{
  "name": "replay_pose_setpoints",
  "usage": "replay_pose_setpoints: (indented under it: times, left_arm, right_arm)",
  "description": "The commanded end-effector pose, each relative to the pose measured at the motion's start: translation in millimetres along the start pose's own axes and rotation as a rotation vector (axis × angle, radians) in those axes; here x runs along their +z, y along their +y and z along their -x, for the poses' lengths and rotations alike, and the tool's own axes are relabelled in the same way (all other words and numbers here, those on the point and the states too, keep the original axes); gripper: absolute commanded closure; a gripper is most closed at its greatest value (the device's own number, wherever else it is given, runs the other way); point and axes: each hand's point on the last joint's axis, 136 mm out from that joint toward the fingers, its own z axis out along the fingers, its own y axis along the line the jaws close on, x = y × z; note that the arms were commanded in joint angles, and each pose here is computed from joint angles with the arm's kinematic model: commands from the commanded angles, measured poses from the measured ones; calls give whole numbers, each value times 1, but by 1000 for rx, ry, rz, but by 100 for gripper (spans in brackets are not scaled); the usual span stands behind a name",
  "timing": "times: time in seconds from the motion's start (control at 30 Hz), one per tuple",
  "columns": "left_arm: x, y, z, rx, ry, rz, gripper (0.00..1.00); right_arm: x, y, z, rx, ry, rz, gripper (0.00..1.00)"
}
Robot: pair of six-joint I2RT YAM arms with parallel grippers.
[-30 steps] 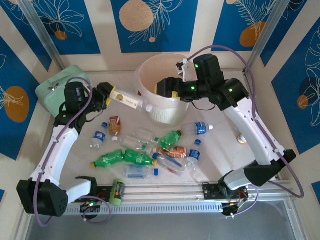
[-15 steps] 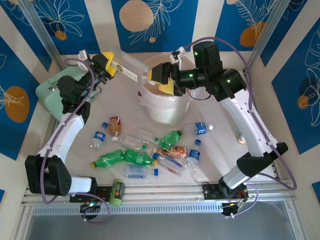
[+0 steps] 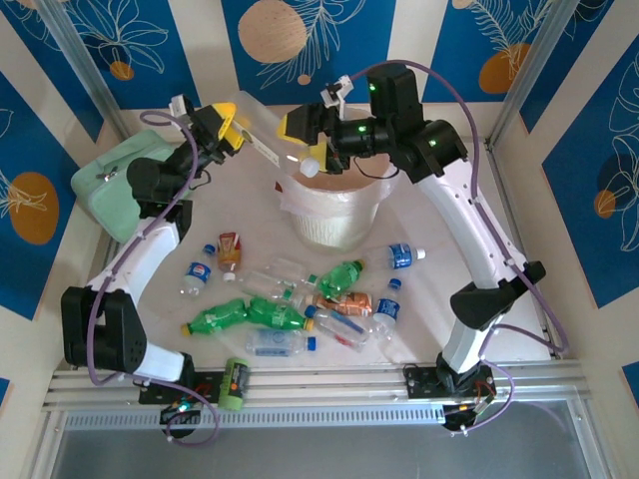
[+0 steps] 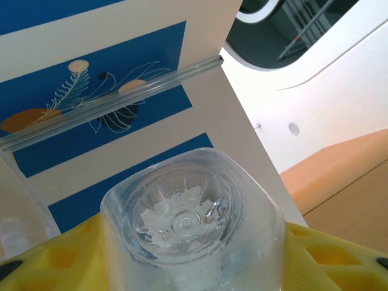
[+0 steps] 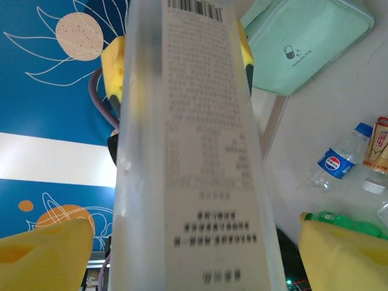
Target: Put the plastic bottles in the bin
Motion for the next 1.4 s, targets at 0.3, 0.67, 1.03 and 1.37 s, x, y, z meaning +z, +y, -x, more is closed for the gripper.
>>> replay_pose_setpoints:
  times: [0.3, 0.67, 1.03, 1.37]
  left_arm:
    - [10, -7, -7, 62, 45, -42, 54]
    - [12, 13, -3, 26, 35, -6, 23]
    - [-19, 43, -9, 115, -4, 337, 0]
    - [-84, 64, -25, 250, -61, 710, 0]
  right_arm:
    - [5, 13, -4, -29, 44, 52, 38]
    - [3, 19, -8, -64, 45, 68, 50]
    - [-39, -36, 31, -123, -175, -228, 51]
    - [-66, -112, 83, -219, -310, -539, 50]
